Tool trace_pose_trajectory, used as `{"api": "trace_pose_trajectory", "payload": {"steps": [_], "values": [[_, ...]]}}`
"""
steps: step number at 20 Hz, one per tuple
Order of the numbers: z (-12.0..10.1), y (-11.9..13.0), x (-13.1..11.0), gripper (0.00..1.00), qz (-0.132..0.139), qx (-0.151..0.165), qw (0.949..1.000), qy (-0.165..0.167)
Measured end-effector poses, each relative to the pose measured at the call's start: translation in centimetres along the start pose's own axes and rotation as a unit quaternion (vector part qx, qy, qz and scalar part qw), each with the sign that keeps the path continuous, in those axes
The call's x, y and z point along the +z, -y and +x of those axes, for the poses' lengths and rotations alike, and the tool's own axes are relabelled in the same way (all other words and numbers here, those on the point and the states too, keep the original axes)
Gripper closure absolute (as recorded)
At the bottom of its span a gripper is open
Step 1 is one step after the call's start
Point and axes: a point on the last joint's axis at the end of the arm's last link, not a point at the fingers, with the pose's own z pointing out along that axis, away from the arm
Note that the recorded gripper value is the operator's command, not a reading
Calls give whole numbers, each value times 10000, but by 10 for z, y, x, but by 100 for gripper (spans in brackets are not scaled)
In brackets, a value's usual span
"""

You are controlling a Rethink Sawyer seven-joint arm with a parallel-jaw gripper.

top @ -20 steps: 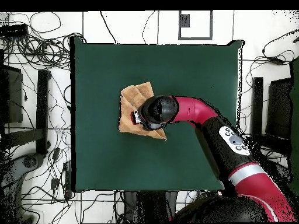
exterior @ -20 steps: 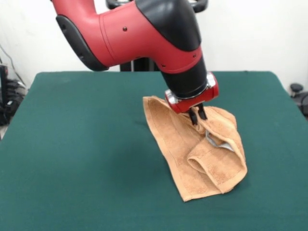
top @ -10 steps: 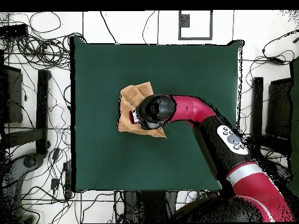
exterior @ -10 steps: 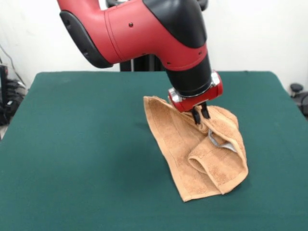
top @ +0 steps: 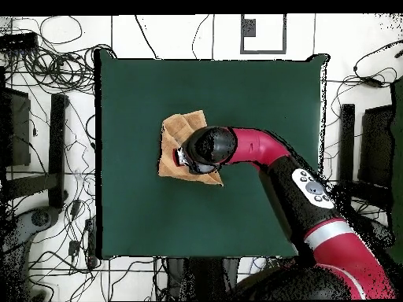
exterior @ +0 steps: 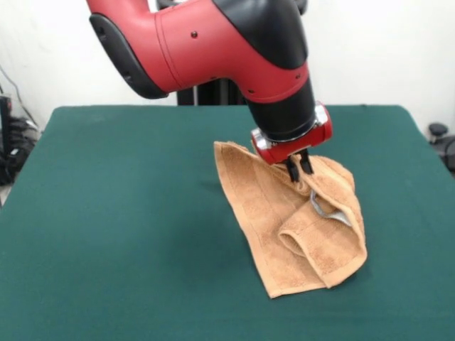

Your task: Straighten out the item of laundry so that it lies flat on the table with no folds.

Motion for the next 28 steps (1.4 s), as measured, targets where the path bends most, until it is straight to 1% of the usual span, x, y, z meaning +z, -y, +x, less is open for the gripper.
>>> {"api": "trace_pose_trajectory", "payload": {"steps": [6,13,15,19,28], "values": [[-1,-7,-1,100,122,-49,9999,-36],[-5,-19,-2,100,185,-126,9997,-31],[-6,-22,-6,100,224,-146,9996,-8],[-7,-22,-10,100,238,-112,9997,5],[-6,-21,-8,100,237,-14,9997,-45]]}}
